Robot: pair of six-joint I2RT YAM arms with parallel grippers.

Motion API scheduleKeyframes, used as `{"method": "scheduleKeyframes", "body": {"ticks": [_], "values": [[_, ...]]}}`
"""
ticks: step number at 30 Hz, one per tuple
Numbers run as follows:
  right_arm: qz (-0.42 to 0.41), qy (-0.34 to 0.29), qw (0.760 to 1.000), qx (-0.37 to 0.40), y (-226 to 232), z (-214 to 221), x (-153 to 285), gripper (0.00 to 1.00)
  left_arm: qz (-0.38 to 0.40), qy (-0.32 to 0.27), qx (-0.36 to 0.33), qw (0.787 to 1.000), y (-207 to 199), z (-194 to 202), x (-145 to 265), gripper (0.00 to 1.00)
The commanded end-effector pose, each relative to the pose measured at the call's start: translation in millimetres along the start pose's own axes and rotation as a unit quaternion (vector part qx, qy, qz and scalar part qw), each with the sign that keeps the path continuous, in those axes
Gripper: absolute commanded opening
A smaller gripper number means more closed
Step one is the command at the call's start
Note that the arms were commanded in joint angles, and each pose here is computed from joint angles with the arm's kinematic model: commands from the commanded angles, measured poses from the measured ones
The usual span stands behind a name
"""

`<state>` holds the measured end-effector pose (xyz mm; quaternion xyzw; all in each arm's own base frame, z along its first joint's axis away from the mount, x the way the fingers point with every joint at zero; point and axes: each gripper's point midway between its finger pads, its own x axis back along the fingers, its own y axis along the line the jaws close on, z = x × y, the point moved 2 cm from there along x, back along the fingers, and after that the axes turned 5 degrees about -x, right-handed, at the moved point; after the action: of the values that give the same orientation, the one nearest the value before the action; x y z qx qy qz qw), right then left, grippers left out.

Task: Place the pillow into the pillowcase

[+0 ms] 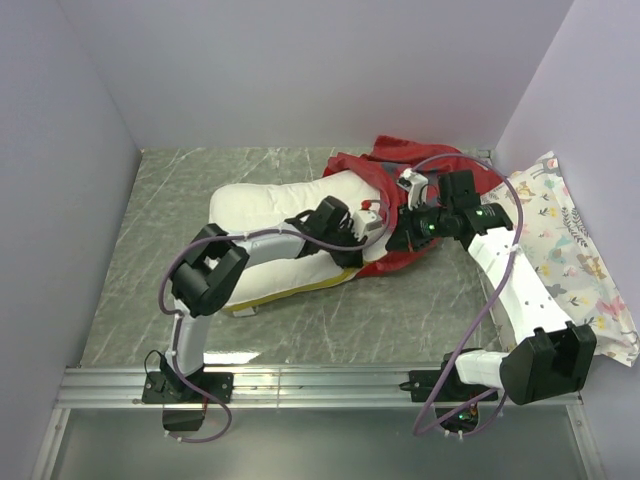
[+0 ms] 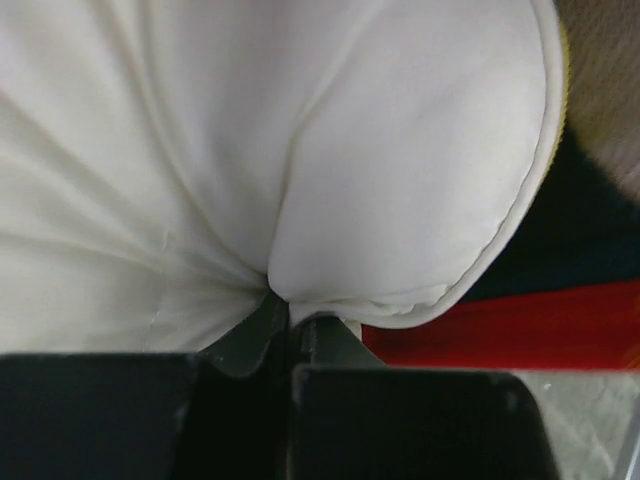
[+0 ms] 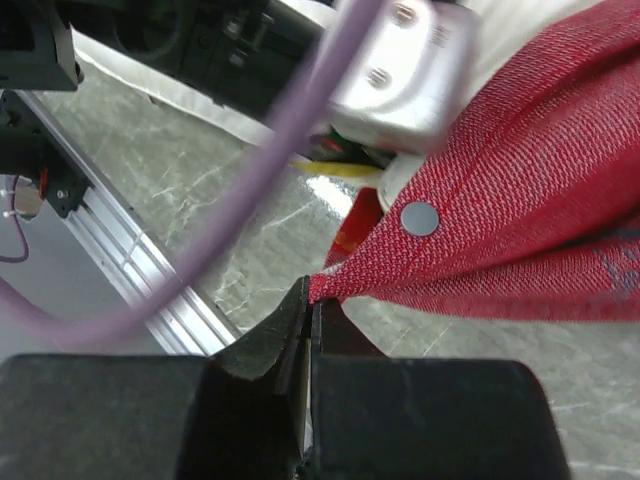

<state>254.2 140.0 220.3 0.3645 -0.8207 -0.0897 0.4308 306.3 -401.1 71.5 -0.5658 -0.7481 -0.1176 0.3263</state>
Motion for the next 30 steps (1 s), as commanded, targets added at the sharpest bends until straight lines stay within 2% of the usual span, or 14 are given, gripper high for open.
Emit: {"method": "scheduleKeyframes", "body": {"ticks": [1,3,7,8,11,13,18,21,23,24,25,26,28,30], "values": [[-0.026,-0.054,0.998,0.026,22,-19,25,0.0,-0.039,0.044,0.016,0.998,23,50,21,0.0],[-0.051,-0.05,0.997,0.018,28,-12,23,0.0,-0.031,0.049,0.038,0.998,25,68,30,0.0],[-0.103,-0.037,0.994,-0.007,36,2,1,0.0,0.042,-0.066,0.114,0.99,25,2,55,0.0],[-0.11,-0.033,0.993,-0.009,38,6,-4,0.0,0.048,-0.122,0.09,0.987,28,-34,62,0.0],[-0.132,-0.021,0.991,-0.009,45,16,-19,0.0,0.104,-0.2,0.098,0.969,3,-90,82,0.0],[-0.15,-0.02,0.989,0.0,52,11,-21,0.0,0.129,-0.208,0.12,0.962,-14,-102,86,0.03],[-0.174,-0.005,0.984,0.029,71,0,-34,0.0,0.164,-0.191,0.163,0.954,-37,-87,107,0.48],[-0.185,0.017,0.981,0.057,85,9,-42,0.0,0.15,-0.191,0.173,0.955,-22,-64,142,0.64],[-0.192,0.03,0.978,0.073,93,16,-45,0.0,0.107,-0.2,0.174,0.958,-3,-59,185,0.76],[-0.195,0.033,0.977,0.083,95,17,-46,0.0,0.063,-0.217,0.141,0.964,17,-59,211,0.79],[-0.194,0.043,0.976,0.087,96,21,-45,0.0,0.048,-0.187,0.17,0.966,23,-42,219,0.81],[-0.189,0.043,0.975,0.106,96,15,-45,0.18,0.019,-0.191,0.158,0.969,35,-44,231,0.86],[-0.152,0.056,0.981,0.103,85,9,-40,0.49,-0.076,-0.165,0.145,0.973,79,-25,246,0.87],[-0.11,0.027,0.988,0.103,73,-21,-32,0.68,-0.139,-0.132,0.113,0.975,107,-15,255,0.88]]}}
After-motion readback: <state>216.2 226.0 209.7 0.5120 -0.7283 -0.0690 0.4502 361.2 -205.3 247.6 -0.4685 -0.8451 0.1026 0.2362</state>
